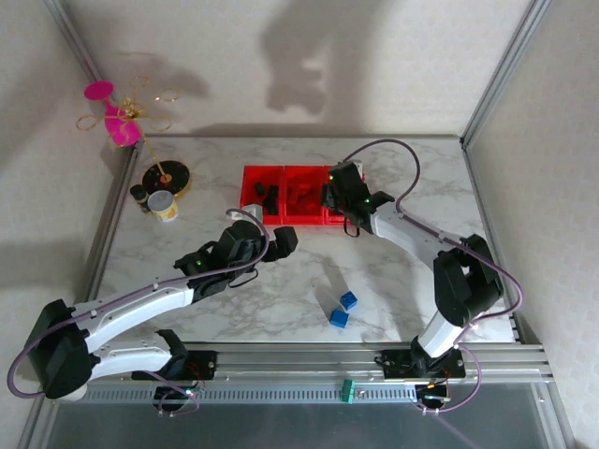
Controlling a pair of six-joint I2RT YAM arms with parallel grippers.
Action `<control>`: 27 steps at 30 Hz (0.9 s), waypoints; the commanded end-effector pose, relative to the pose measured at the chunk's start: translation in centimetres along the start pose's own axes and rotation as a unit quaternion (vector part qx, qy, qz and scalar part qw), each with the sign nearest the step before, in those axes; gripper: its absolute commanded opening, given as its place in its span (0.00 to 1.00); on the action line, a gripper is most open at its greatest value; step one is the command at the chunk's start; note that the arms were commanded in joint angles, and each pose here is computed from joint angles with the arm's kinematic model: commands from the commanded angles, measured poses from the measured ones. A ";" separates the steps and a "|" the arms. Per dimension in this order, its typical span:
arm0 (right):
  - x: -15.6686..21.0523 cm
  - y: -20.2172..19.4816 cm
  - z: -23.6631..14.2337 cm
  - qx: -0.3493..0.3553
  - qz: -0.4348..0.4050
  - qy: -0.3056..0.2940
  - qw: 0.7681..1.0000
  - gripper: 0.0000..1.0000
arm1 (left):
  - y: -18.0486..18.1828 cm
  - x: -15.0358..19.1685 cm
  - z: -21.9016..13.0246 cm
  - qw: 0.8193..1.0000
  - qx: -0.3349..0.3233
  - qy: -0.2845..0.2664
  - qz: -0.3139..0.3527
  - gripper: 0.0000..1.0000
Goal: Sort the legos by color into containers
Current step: Place the lego in the container, then pick up the lego from the bottom-center of the table.
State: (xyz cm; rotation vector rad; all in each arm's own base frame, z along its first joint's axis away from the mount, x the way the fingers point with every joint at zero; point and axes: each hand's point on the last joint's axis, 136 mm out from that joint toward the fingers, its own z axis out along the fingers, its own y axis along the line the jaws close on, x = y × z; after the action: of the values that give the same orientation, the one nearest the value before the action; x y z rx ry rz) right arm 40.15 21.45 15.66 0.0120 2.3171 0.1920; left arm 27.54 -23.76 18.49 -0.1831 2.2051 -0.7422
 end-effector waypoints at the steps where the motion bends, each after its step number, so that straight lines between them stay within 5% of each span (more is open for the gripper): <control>1: 4.1 -1.0 -1.6 0.009 0.001 0.053 0.999 0.67 | -0.6 0.7 -1.0 1.000 0.017 0.004 0.001 1.00; 27: 22.3 -3.9 -10.3 0.005 0.006 0.236 0.972 0.82 | 0.3 5.8 -3.2 0.999 0.023 0.038 -0.005 1.00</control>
State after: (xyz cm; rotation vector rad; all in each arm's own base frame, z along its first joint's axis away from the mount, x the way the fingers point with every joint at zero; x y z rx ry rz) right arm 19.00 17.98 6.37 -0.0597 2.7542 0.1791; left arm 21.42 -24.85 16.64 -0.1161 2.2578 -0.8452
